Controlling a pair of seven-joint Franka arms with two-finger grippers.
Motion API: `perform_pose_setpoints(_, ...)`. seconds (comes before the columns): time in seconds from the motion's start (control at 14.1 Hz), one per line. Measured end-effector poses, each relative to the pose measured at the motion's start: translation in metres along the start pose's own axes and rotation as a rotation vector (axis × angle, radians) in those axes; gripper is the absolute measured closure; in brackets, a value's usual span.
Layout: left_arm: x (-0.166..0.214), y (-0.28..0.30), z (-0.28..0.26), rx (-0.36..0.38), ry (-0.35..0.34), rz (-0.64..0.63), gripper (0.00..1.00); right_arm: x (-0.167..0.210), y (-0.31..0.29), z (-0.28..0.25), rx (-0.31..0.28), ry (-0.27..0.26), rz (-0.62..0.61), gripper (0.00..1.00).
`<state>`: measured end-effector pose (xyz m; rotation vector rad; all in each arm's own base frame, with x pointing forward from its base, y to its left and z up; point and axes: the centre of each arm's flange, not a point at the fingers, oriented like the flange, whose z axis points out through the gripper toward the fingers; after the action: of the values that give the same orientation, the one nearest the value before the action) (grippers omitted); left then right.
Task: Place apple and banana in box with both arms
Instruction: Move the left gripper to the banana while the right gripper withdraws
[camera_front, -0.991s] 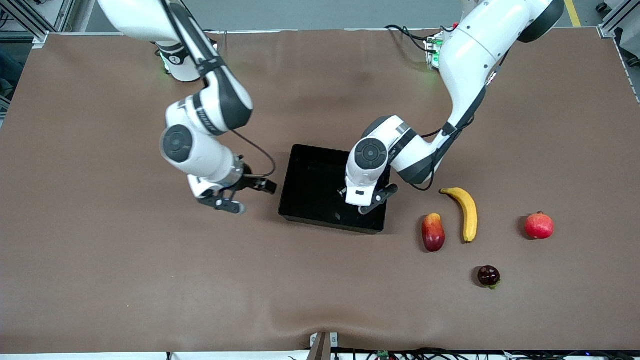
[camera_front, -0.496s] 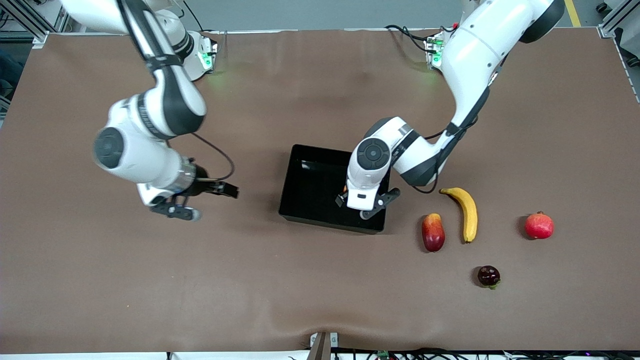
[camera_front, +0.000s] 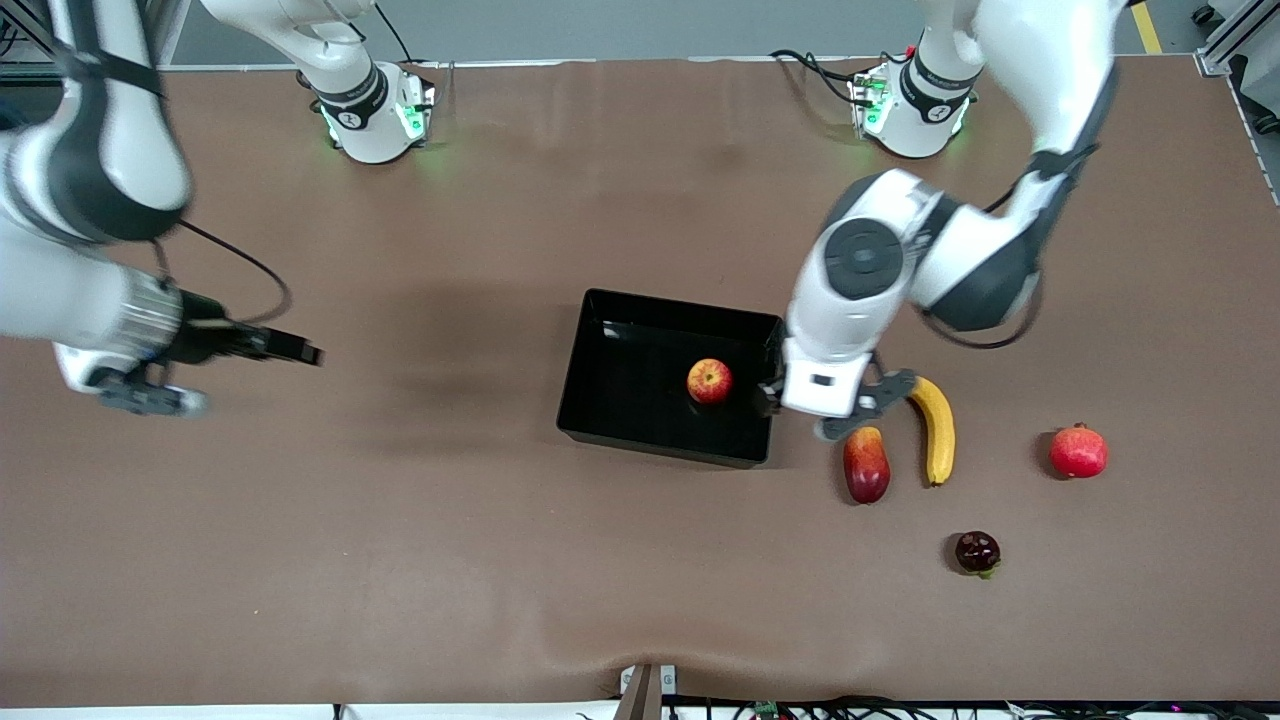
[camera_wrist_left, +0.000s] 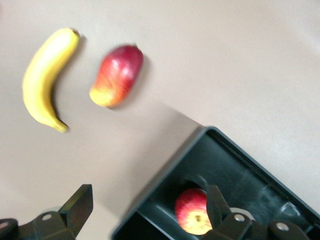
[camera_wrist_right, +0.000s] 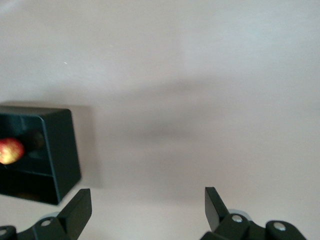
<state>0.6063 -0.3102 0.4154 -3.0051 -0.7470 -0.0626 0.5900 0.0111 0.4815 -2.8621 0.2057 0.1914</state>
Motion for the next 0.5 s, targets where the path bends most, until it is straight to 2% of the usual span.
perform_pose_setpoints(0.21,0.034,-0.034,-0.004,0.017,-0.011,0.077,0.00,-0.027,0.018,-0.048,-0.080,0.006,-0.022,0.00)
perform_pose_setpoints(0.5,0.078,-0.102,0.049,0.106,-0.107,0.164,0.00,-0.059,0.023,-0.100,-0.135,-0.011,-0.021,0.00)
